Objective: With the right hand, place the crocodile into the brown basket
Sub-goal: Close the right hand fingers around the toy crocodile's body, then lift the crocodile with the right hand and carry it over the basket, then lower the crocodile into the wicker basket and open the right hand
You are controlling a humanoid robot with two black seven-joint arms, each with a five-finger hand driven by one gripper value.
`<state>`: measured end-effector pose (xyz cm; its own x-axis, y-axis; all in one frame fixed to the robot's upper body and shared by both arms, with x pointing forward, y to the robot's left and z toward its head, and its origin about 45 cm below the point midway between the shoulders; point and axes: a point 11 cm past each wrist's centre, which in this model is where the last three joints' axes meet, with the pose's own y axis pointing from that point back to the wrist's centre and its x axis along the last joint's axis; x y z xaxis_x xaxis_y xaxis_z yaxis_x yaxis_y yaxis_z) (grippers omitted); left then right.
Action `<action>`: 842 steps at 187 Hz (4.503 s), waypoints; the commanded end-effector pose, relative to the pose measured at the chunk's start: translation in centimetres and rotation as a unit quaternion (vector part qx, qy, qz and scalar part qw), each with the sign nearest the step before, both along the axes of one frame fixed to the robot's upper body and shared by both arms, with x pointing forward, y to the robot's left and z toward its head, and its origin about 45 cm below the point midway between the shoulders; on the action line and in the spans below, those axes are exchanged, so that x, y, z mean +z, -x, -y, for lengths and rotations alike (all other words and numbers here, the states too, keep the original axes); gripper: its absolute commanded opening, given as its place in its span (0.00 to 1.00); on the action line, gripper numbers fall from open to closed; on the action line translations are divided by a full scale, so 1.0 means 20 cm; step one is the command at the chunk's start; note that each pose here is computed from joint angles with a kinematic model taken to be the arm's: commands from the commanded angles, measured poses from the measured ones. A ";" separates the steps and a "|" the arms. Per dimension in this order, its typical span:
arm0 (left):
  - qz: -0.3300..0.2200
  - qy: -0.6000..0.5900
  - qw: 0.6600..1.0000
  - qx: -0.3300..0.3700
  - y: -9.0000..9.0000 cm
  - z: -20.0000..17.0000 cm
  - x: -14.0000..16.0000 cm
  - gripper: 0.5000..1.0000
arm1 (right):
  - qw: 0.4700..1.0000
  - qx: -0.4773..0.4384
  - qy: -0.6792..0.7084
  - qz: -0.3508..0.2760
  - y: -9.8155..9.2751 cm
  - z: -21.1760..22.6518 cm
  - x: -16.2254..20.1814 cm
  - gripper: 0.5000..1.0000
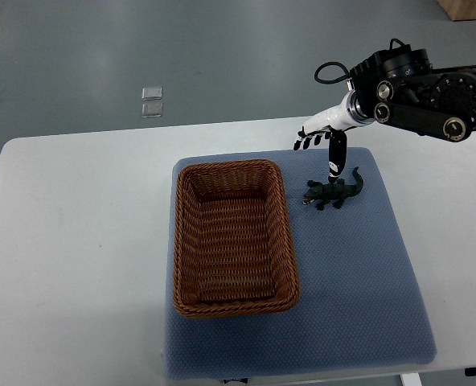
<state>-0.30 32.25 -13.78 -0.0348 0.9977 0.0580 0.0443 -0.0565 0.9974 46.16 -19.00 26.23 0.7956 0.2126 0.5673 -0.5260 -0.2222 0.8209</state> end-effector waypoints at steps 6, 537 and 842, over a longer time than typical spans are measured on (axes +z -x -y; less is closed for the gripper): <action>0.000 0.001 1.000 0.000 0.00 0.00 0.00 1.00 | 1.000 0.002 0.008 -0.008 0.02 0.02 -0.06 0.85; -0.002 0.000 1.000 0.002 0.00 0.00 0.00 1.00 | 0.984 0.172 -0.014 0.050 0.23 -0.71 0.43 0.00; -0.002 -0.001 1.000 0.003 0.00 0.00 0.00 1.00 | 0.993 0.105 -0.048 -0.029 0.25 -0.69 -0.22 0.80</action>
<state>-0.38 32.29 -13.78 -0.0386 0.9975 0.0594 0.0471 -0.0575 0.9972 41.10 -5.21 21.59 0.7703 0.3308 0.5452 -0.4105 -0.3970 0.8209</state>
